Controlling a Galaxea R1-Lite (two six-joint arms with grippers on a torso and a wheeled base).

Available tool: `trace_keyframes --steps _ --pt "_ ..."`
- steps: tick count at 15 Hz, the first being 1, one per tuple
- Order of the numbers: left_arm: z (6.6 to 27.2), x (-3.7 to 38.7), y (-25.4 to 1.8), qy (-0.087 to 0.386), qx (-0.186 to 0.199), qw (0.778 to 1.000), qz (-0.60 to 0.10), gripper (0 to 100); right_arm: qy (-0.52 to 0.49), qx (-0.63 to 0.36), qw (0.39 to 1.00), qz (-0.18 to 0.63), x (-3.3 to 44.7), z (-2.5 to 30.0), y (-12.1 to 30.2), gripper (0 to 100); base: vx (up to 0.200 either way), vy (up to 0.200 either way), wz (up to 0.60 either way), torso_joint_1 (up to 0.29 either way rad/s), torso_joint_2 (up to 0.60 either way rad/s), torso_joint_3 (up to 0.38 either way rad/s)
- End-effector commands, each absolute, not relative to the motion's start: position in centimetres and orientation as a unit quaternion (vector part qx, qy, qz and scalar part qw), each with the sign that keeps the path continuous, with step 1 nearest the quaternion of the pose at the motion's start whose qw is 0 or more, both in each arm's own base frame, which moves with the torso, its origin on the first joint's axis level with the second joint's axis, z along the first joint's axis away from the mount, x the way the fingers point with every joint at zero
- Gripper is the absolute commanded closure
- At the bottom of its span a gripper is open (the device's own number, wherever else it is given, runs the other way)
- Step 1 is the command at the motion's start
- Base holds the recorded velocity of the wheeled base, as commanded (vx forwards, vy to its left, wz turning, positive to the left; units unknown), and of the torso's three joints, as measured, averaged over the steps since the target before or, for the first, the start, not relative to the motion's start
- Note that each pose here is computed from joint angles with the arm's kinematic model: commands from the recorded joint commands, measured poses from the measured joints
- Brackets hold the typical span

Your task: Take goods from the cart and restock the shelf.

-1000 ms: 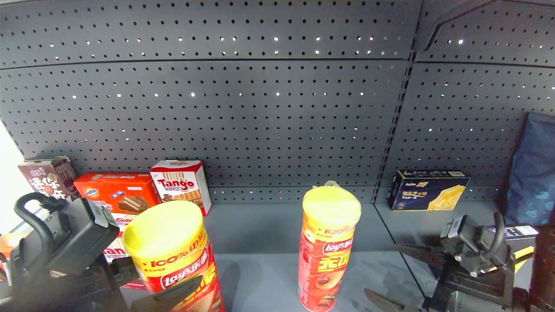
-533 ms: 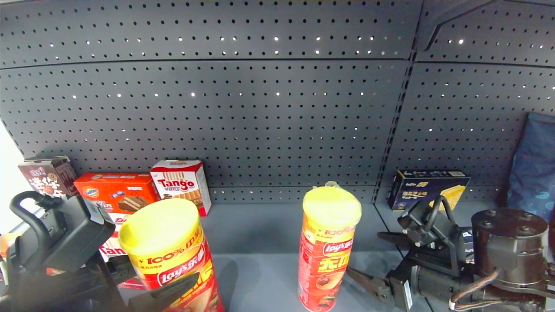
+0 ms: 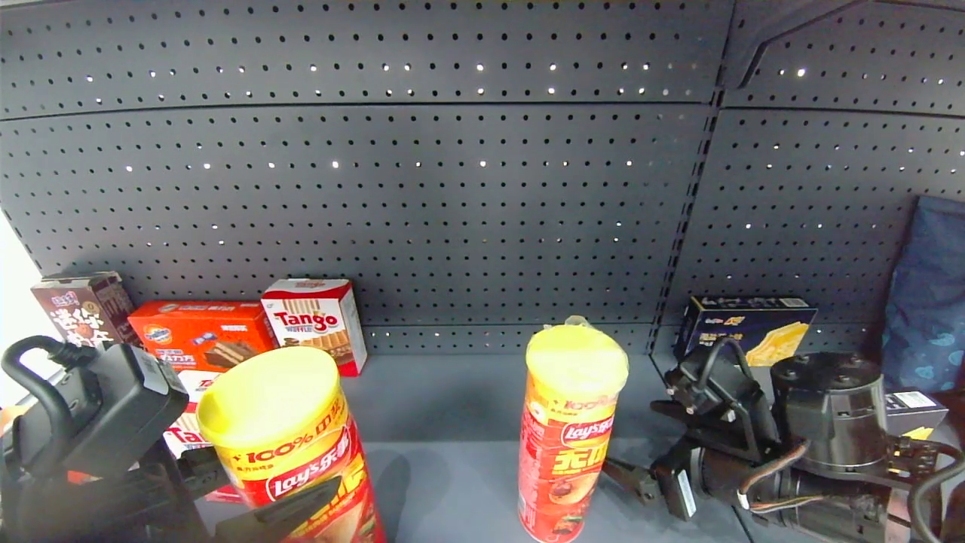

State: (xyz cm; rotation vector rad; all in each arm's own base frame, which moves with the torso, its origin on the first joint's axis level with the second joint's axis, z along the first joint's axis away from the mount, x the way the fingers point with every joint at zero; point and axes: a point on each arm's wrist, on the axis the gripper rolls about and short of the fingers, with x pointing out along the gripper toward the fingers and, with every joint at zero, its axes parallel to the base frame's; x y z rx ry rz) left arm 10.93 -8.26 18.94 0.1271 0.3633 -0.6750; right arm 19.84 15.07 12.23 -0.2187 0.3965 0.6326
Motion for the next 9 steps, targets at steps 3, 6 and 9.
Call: trace_keyframes --steps 3,6,9 --pt "19.07 10.87 -8.02 0.173 0.06 0.928 -0.324 100 0.203 -0.115 0.919 0.317 20.66 11.43 16.27 0 0.0 0.0 0.0 0.0 0.0 0.0" --pt "19.1 10.84 -7.95 0.172 0.059 0.929 -0.322 100 0.204 -0.116 0.917 0.324 20.19 11.44 16.3 0 0.0 0.0 0.0 0.0 0.0 0.0" --pt "19.1 10.84 -7.95 0.172 0.059 0.929 -0.322 100 0.202 -0.117 0.915 0.329 19.95 11.48 16.57 0 0.0 0.0 0.0 0.0 0.0 0.0"
